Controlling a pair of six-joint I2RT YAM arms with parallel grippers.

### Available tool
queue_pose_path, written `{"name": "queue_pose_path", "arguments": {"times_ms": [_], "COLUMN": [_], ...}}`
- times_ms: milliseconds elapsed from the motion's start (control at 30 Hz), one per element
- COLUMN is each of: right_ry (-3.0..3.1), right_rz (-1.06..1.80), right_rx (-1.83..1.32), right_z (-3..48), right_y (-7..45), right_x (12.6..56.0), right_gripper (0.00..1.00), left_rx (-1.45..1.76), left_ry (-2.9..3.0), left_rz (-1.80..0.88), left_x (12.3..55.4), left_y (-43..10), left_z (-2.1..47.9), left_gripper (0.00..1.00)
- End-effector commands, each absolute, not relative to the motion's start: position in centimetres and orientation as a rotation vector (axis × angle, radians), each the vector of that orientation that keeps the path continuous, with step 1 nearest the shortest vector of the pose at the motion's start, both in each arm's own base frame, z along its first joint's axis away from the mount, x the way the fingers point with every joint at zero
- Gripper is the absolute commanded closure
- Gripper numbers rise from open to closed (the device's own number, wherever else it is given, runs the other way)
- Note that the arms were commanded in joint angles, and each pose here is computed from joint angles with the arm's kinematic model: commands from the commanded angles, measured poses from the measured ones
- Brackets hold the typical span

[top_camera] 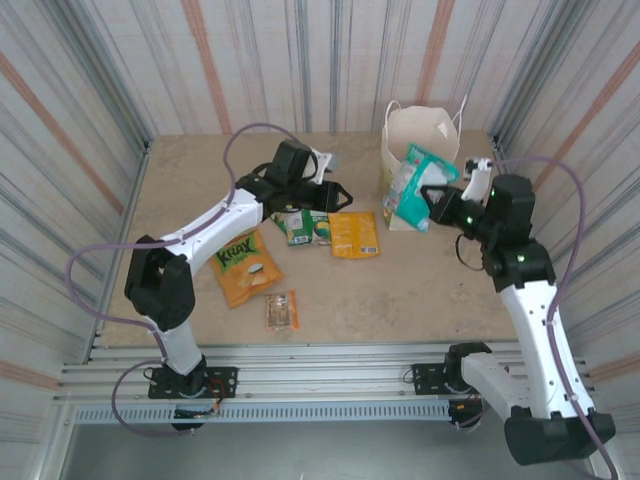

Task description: Place the snacks into the paper bag

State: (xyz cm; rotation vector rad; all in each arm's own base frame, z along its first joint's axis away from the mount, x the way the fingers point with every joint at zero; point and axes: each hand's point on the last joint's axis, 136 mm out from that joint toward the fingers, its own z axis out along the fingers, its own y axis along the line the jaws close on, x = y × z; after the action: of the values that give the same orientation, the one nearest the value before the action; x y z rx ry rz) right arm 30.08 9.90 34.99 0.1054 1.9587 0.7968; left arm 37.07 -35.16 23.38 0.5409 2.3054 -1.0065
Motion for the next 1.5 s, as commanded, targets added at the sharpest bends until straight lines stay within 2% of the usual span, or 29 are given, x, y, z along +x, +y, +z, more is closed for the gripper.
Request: {"name": "queue_pose_path", "arguments": {"times_ms": [0, 133, 267, 533, 667, 933, 1167, 1467], "right_ry": [1.930, 1.911, 1.924, 2.047, 2.176, 2.400, 2.497, 2.559], "right_rz": [0.661, 0.551, 0.446, 0.273, 0.218, 0.002, -0.003, -0.020], "right_rx": [0.076, 0.070, 0.046, -0.004, -0.014, -0.061, -0.106, -0.096], "right_z": [37.9, 41.0, 42.0, 39.8, 37.3, 33.3, 30.3, 27.3], "right_y": [8.3, 6.9, 5.9, 4.4, 3.9, 3.1, 3.9, 4.1], "right_x": [32.5, 36.1, 39.7, 45.8, 46.7, 45.6, 46.6, 49.1], "right_gripper": [0.94, 0.94, 0.94, 0.93, 0.93, 0.93, 0.93, 0.84], "left_rx": [0.601, 0.615, 0.602, 0.555, 0.538, 0.537, 0.534, 0.518], "left_ry": [2.240, 2.208, 2.211, 2.224, 2.242, 2.293, 2.306, 2.315], "left_rz": [-0.983, -0.967, -0.955, -0.916, -0.902, -0.909, -0.916, -0.901], "left_x": [37.7, 39.0, 39.9, 41.5, 42.1, 42.2, 42.2, 42.4], "left_y": [-34.9, -34.9, -34.6, -33.0, -32.5, -32.4, -32.4, -32.0], "left_z": [26.3, 27.4, 27.3, 26.6, 25.8, 23.8, 23.2, 22.9], "left_gripper": [0.50, 0.50, 0.50, 0.50, 0.50, 0.50, 0.50, 0.50]}}
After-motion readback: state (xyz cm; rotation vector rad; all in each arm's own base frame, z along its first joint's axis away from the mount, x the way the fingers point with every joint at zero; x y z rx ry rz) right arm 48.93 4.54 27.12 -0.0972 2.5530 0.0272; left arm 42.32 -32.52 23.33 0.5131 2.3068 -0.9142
